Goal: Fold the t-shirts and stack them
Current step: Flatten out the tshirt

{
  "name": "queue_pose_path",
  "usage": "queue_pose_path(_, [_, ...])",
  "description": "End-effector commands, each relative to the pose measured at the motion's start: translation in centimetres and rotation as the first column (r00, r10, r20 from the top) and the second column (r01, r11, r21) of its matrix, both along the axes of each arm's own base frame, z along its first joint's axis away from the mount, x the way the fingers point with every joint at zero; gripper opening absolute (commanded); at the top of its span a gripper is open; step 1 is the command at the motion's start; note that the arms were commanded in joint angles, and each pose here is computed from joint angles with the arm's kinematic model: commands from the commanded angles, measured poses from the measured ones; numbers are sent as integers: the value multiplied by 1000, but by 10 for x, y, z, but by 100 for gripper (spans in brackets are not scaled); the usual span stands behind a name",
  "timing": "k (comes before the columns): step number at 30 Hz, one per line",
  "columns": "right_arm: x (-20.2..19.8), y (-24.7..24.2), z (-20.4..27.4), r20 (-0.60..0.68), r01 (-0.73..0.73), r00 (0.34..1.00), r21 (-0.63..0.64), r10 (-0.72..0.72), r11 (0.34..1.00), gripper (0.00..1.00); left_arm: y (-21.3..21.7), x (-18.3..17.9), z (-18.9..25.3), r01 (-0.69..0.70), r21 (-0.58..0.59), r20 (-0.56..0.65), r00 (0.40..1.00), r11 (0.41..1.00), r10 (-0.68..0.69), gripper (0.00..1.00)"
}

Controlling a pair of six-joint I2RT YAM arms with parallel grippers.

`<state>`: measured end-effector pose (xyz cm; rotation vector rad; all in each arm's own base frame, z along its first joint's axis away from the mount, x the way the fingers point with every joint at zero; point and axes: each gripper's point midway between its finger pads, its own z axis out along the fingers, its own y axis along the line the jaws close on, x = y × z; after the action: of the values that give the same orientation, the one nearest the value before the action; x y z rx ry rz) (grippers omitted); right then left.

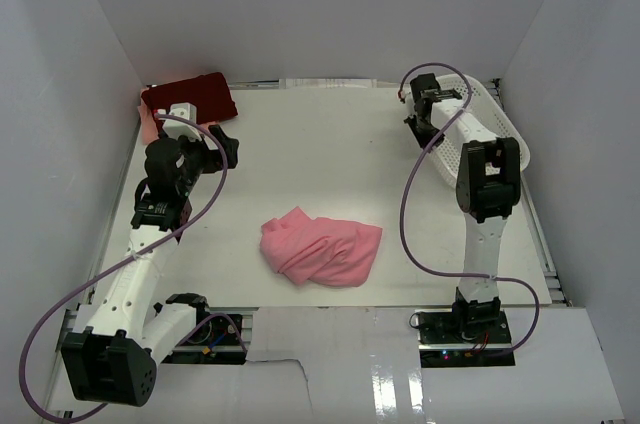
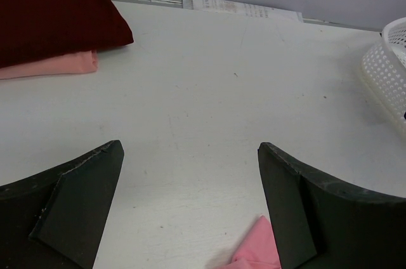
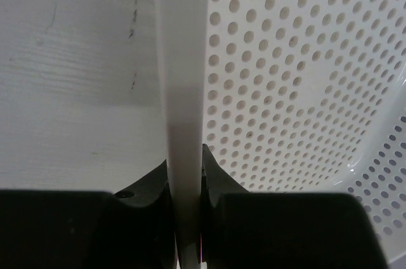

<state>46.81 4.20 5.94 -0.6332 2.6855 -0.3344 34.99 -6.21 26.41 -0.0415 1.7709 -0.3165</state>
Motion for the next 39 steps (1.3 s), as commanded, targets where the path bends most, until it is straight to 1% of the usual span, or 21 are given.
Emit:
queue_pose_path(1, [31,-16,21,105,91,990,2,-91,996,12,-1,1,19,8,5,42,999,1000,-8,98])
queue_pose_path(4, [48,-28,24,143,145,979,1,-143,989,13,-1,2,18,5,6,39,999,1000,-5,98])
queue_pose_path(5, [58,-30,31,172,163,971,23,-165,986,13,-2,2,16,8,7,37,999,1000,-8,98])
queue_pose_path(7, [68,-33,25,170,204,961,103,-219,974,13,-2,4,14,10,6,29,1000,1000,-10,98])
queue_pose_path(10, [87,-41,25,199,261,936,159,-290,952,13,-2,6,11,10,9,18,1000,1000,-10,98])
queue_pose_path(17, [122,-56,9,248,295,907,201,-340,934,17,-3,8,3,10,13,-1,1000,1000,-10,98])
queue_pose_path(18, [131,-56,9,280,288,896,222,-344,931,20,-4,9,1,12,15,-9,1000,1000,-12,98])
queue_pose_path(19, [132,-56,6,284,287,894,229,-345,930,32,-4,9,0,13,17,-11,1000,1000,-13,98])
queue_pose_path(20, [140,-54,9,310,271,888,242,-339,932,46,-6,10,-1,17,21,-14,1000,1000,-16,98])
queue_pose_path(21, [143,-54,11,322,265,884,249,-338,932,68,-6,10,-3,19,23,-18,1000,1000,-18,98])
queue_pose_path(22, [146,-54,13,333,263,880,252,-338,931,77,-6,11,-5,17,24,-24,1000,1000,-17,98])
queue_pose_path(23, [148,-54,16,348,256,876,251,-334,933,81,-6,12,-6,16,26,-27,1000,1000,-15,98])
queue_pose_path(25, [156,-52,30,398,228,859,265,-321,937,94,-7,13,-7,18,27,-31,999,999,-17,98])
queue_pose_path(27, [158,-53,39,427,204,852,265,-304,942,98,-6,13,-8,17,29,-34,999,999,-16,98])
queue_pose_path(31, [168,-52,70,490,173,820,278,-294,945,98,-5,12,-7,12,31,-29,1000,999,-11,98])
queue_pose_path(34, [169,-40,108,555,111,789,294,-264,949,98,-5,12,-5,14,32,-24,1000,999,-13,98])
queue_pose_path(35, [165,-32,140,601,58,763,305,-239,951,99,-5,11,-4,12,32,-21,1000,999,-12,98])
queue_pose_path(36, [156,-20,134,595,29,776,300,-211,953,97,-5,11,-4,11,32,-21,1000,999,-10,98])
queue_pose_path(37, [152,-13,144,622,-6,762,286,-181,958,97,-5,11,-3,14,31,-18,1000,999,-13,98])
queue_pose_path(38, [146,-5,190,706,-60,689,285,-167,957,96,-6,11,-2,17,31,-13,1000,999,-17,98])
queue_pose_path(39, [134,11,181,695,-87,706,273,-134,958,96,-6,11,-2,20,29,-14,1000,999,-19,98])
